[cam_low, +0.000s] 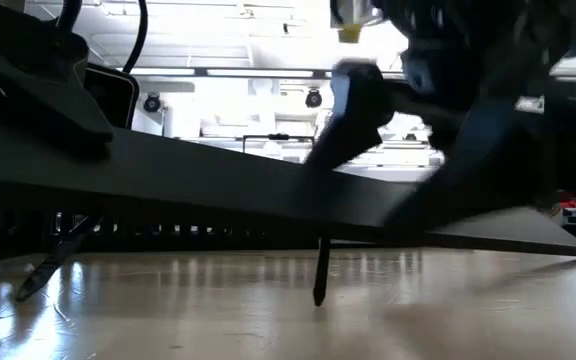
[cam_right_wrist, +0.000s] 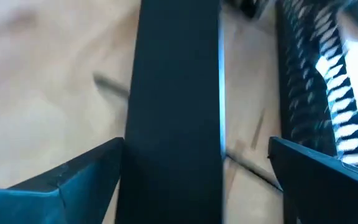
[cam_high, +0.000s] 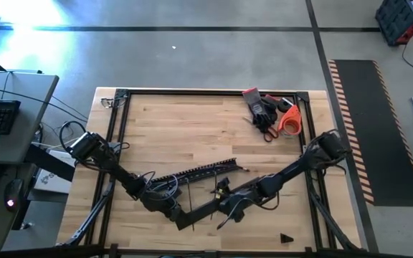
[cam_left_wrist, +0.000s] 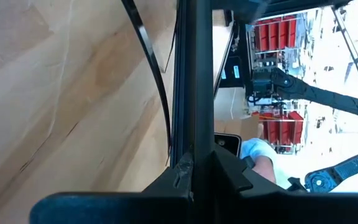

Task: Ziptie cables
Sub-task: Close the black cable duct

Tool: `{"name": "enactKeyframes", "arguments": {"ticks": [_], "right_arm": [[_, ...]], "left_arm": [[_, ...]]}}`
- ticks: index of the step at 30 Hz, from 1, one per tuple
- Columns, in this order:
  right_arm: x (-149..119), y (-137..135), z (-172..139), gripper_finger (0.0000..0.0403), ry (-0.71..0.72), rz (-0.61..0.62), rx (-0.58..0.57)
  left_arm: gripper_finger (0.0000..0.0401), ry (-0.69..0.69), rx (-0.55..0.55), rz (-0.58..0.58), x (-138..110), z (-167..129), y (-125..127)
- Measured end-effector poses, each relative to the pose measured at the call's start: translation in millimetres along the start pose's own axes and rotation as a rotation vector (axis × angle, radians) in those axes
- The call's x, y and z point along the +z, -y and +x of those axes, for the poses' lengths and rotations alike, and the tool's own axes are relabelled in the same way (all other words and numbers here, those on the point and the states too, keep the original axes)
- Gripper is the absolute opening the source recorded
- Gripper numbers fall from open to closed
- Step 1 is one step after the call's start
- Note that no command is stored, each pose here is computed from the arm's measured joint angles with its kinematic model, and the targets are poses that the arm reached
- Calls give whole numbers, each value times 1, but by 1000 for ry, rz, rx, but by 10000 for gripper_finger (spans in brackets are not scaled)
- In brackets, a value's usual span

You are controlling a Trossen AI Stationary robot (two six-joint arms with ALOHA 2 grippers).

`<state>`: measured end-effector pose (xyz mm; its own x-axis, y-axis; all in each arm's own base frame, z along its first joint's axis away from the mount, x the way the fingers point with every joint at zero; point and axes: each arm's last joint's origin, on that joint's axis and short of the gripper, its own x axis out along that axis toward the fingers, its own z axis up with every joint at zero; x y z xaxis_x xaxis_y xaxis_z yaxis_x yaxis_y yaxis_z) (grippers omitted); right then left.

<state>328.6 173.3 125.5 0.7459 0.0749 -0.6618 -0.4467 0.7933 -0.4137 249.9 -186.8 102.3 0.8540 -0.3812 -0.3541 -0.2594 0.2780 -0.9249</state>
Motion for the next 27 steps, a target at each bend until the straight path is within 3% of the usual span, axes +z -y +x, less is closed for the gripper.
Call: {"name": "enactKeyframes", "arguments": {"ticks": [3, 6, 12, 23, 27], "right_arm": [[-7, -8, 6, 387, -52, -12, -16], [-9, -18, 10, 384, -83, -25, -102], [-7, -34, 6, 361, -90, -26, -192], [-6, -30, 9, 307, -53, -2, -164], [-5, -31, 9, 266, -46, 4, -163]], "left_arm": [[0, 0, 0, 0, -1, 0, 0], [1, 1, 0, -3, -1, 0, 0], [1, 11, 0, -5, -2, 0, 0], [1, 14, 0, -6, -2, -1, 0], [1, 29, 1, -4, -3, -1, 0]]}}
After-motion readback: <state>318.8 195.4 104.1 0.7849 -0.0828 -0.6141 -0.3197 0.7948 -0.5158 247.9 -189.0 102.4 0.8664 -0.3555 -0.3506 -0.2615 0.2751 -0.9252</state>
